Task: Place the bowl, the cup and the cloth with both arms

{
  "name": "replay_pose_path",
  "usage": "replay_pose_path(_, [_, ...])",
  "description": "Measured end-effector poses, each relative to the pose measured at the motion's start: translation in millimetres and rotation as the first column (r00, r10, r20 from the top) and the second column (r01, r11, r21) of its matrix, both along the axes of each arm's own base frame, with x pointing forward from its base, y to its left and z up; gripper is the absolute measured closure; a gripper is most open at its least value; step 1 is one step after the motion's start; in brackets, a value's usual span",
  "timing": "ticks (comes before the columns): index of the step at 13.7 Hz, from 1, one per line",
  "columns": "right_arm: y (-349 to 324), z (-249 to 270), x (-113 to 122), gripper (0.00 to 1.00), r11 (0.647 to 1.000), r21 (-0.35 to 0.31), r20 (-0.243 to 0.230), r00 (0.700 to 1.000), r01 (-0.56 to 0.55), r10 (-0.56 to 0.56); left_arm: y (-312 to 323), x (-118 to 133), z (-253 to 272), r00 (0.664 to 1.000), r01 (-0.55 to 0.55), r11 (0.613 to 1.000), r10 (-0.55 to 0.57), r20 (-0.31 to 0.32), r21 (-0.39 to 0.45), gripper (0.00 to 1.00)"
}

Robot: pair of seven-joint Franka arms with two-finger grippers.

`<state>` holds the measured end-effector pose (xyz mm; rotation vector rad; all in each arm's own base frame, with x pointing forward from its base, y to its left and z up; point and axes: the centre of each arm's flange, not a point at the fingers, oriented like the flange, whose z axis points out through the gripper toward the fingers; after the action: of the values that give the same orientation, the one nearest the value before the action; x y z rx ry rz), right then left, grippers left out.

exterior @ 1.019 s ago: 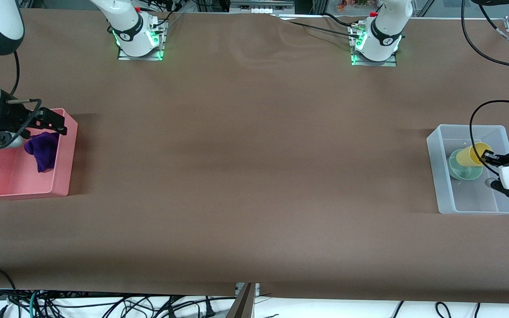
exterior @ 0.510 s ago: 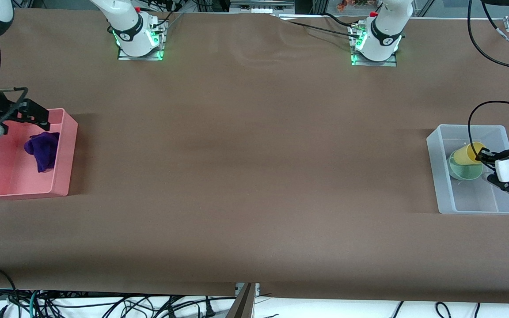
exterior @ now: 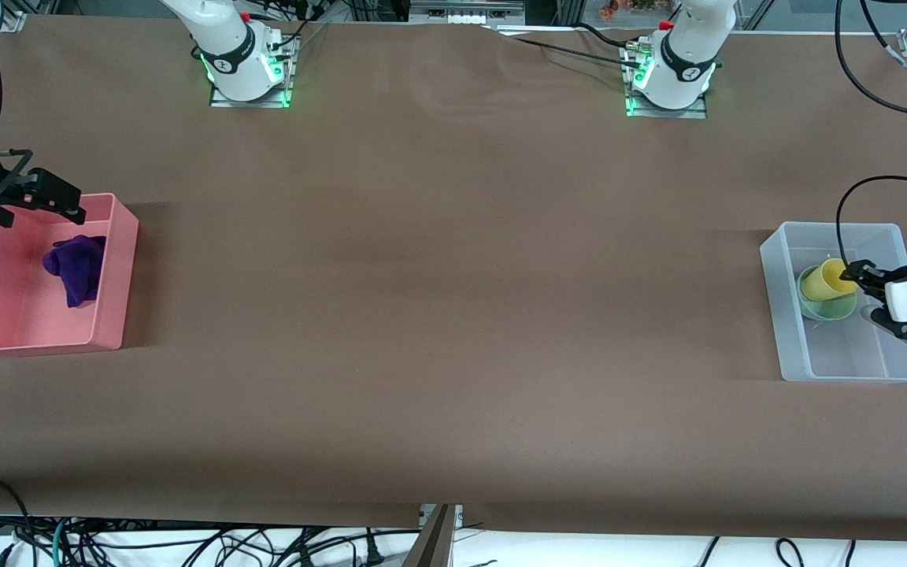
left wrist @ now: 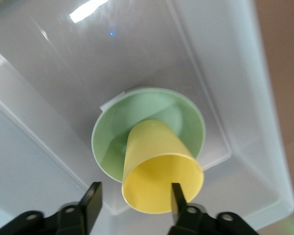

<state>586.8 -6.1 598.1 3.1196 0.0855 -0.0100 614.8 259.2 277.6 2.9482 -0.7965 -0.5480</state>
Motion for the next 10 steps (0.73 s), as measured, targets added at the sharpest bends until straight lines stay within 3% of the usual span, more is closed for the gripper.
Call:
replay_pose_path(3, [-2, -1, -2, 0.0, 1.0, 0.0, -0.017, 1.0, 0.007, -0.007, -37, 17, 66, 0.994, 0.058, 0.998, -0.06, 0.092, 0.021, 0.01])
replay_pose_path(7, [-13, -3, -2, 0.0, 1.0, -0.002, -0.021, 0.999, 0.025, -0.025, -103, 27, 149, 0.978, 0.089, 0.995, -0.097, 0.186, 0.051, 0.0])
replay_pose_path(10, [-10, 1, 1, 0.0, 1.0, -0.002, -0.008, 1.0, 0.021, -0.021, -200, 18, 208, 0.98, 0.021, 0.997, -0.036, 0.195, 0.075, 0.0])
